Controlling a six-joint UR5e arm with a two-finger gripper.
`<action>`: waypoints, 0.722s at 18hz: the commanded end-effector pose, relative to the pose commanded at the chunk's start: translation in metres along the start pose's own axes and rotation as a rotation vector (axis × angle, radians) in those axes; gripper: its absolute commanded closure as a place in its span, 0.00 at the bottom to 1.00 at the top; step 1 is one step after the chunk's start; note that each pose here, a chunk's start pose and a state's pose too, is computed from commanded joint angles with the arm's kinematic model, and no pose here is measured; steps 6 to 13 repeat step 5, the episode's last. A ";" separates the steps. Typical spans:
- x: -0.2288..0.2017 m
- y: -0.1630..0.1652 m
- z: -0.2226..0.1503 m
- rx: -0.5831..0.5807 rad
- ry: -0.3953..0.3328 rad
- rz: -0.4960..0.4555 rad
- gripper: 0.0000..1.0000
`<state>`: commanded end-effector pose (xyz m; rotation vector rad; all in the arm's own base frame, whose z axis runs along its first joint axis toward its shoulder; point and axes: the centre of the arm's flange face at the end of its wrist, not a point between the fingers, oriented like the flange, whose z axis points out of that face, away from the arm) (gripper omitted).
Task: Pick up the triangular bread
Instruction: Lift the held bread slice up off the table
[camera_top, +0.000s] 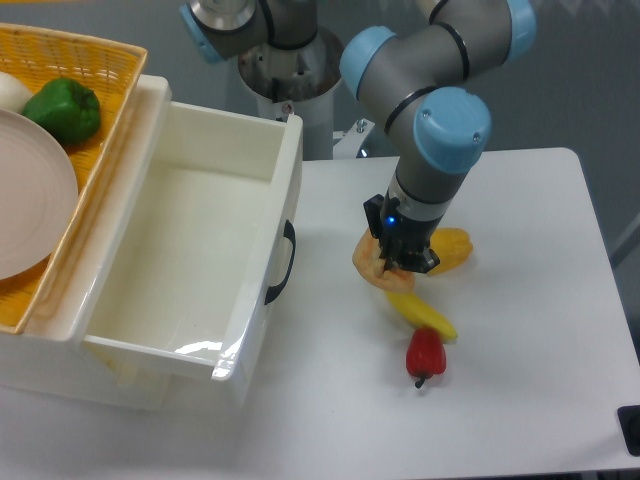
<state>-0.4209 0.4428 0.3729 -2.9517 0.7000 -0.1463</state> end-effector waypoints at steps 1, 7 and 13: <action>0.001 0.000 -0.002 0.002 -0.003 0.000 0.91; 0.002 0.000 -0.005 0.004 -0.007 0.000 0.91; 0.002 0.000 -0.005 0.004 -0.007 0.000 0.91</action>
